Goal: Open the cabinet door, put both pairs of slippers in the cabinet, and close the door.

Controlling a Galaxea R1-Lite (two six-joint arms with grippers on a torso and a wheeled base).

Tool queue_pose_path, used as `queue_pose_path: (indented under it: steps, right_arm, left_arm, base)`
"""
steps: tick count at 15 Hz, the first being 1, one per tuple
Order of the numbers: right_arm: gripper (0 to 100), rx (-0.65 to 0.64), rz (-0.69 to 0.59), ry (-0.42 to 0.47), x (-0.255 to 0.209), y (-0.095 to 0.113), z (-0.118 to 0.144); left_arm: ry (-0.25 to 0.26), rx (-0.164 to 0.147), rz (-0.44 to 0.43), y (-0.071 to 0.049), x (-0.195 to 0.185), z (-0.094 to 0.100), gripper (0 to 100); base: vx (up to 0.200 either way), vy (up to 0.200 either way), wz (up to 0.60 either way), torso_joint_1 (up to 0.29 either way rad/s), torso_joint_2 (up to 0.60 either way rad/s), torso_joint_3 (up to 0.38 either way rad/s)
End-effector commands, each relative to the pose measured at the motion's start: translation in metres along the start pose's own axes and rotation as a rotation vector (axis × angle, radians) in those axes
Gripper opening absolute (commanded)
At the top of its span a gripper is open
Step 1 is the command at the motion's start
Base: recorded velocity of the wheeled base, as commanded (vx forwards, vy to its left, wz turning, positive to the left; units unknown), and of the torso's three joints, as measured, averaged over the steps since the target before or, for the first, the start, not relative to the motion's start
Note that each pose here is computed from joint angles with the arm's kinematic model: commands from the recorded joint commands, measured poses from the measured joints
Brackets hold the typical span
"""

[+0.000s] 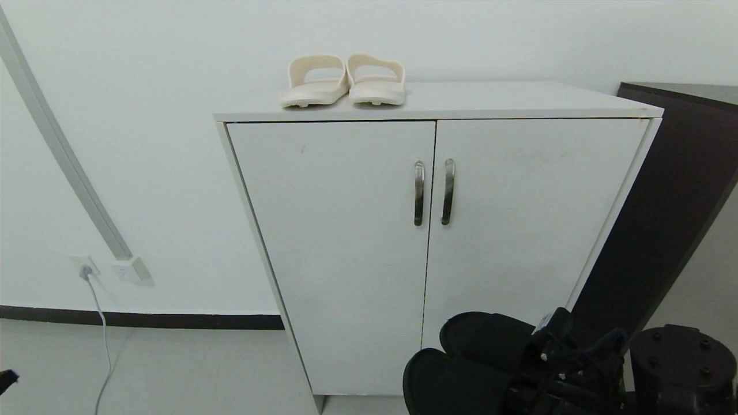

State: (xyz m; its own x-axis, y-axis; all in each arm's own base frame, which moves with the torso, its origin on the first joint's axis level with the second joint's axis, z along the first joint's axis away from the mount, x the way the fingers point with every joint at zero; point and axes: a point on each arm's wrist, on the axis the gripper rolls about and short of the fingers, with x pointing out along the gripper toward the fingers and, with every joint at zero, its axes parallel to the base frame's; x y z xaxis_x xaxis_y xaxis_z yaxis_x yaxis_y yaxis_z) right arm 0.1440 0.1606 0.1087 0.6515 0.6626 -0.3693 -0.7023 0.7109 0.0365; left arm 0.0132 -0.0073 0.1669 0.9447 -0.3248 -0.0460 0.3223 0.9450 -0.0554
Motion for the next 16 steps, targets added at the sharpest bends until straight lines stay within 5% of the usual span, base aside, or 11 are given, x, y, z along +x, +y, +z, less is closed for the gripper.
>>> queue_pose_path:
  steps: [1,6,7,12,16]
  right_arm:
    - [0,0.000,0.000,-0.001,0.000,0.000,0.000]
    - [0,-0.007,0.002,-0.001,0.000,0.000,0.000]
    - [0,-0.007,0.003,0.002,0.000,0.001,-0.001]
    - [0,-0.009,0.003,0.005,-0.001,0.001,-0.002]
    - [0,-0.009,0.003,0.008,0.000,0.001,-0.002]
  left_arm:
    - [0.121,-0.013,-0.070,0.011,0.038,0.009,100]
    - [0.142,0.025,-0.171,0.016,0.077,0.037,100]
    - [0.135,0.035,-0.246,0.011,0.095,0.046,100]
    - [0.110,0.060,-0.496,-0.023,0.157,0.058,100]
    - [0.080,0.017,-0.628,-0.055,0.192,0.073,100]
  base:
    - [0.000,0.000,0.00,0.000,0.00,0.000]
    - [0.000,0.000,0.00,-0.008,0.09,0.066]
    - [0.000,0.000,0.00,0.002,0.05,0.022]
    - [0.000,0.000,0.00,0.000,0.00,0.000]
    - [0.000,0.000,0.00,0.000,0.00,0.000]
